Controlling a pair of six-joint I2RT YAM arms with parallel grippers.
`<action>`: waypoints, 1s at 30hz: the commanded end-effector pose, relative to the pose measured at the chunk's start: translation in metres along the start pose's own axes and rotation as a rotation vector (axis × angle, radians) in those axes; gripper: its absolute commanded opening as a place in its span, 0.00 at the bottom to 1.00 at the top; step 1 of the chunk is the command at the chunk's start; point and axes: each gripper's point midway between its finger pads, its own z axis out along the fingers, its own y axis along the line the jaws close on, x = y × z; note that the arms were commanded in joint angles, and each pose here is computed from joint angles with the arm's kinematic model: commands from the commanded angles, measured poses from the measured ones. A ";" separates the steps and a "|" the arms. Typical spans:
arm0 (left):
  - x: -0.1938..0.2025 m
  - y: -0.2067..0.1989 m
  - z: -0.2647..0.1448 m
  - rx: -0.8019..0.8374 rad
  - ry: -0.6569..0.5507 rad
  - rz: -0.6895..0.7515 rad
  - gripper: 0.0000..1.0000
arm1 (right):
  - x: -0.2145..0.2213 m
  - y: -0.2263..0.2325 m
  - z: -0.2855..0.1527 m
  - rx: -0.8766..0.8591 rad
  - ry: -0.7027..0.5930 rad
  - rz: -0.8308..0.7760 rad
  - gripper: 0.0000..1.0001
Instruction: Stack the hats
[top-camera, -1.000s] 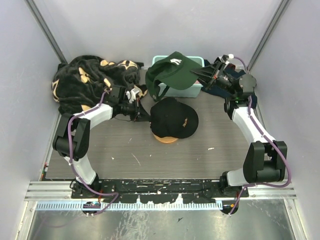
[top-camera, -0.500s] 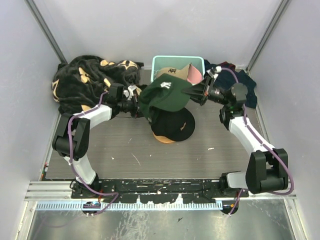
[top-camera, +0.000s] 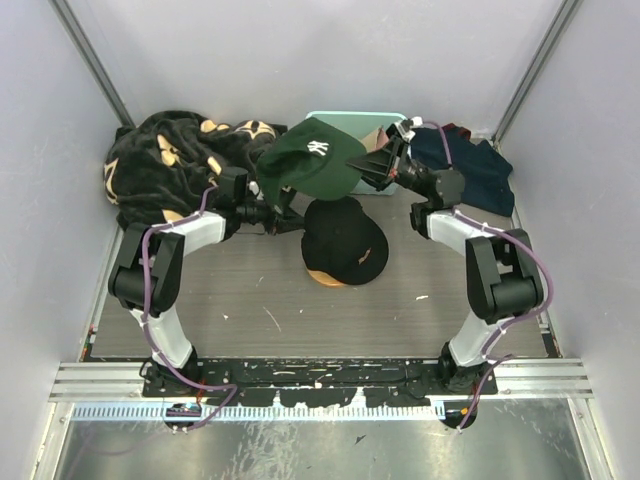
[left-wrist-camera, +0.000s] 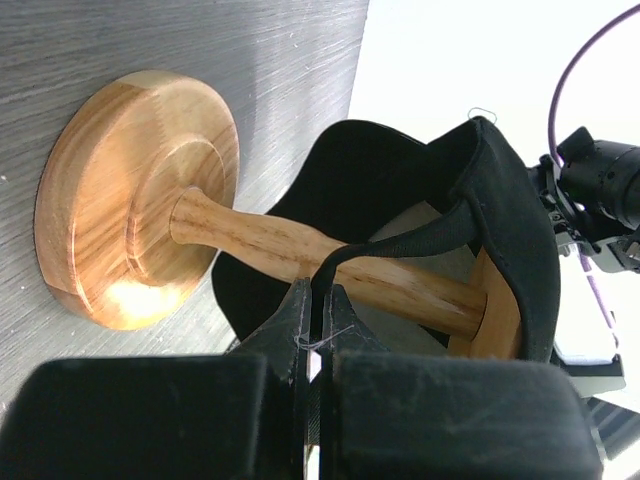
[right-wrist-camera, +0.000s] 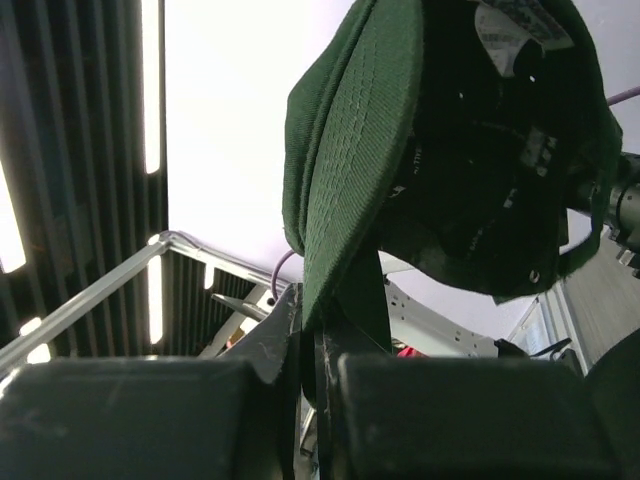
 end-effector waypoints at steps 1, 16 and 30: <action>0.000 0.006 0.003 0.027 0.011 -0.040 0.02 | 0.025 0.020 0.010 -0.165 0.071 -0.085 0.01; -0.012 0.000 0.009 0.109 -0.021 -0.112 0.02 | 0.085 -0.053 -0.072 0.072 0.017 0.048 0.01; 0.000 0.015 0.004 0.114 -0.052 -0.200 0.02 | 0.097 -0.072 -0.119 0.227 -0.014 0.025 0.01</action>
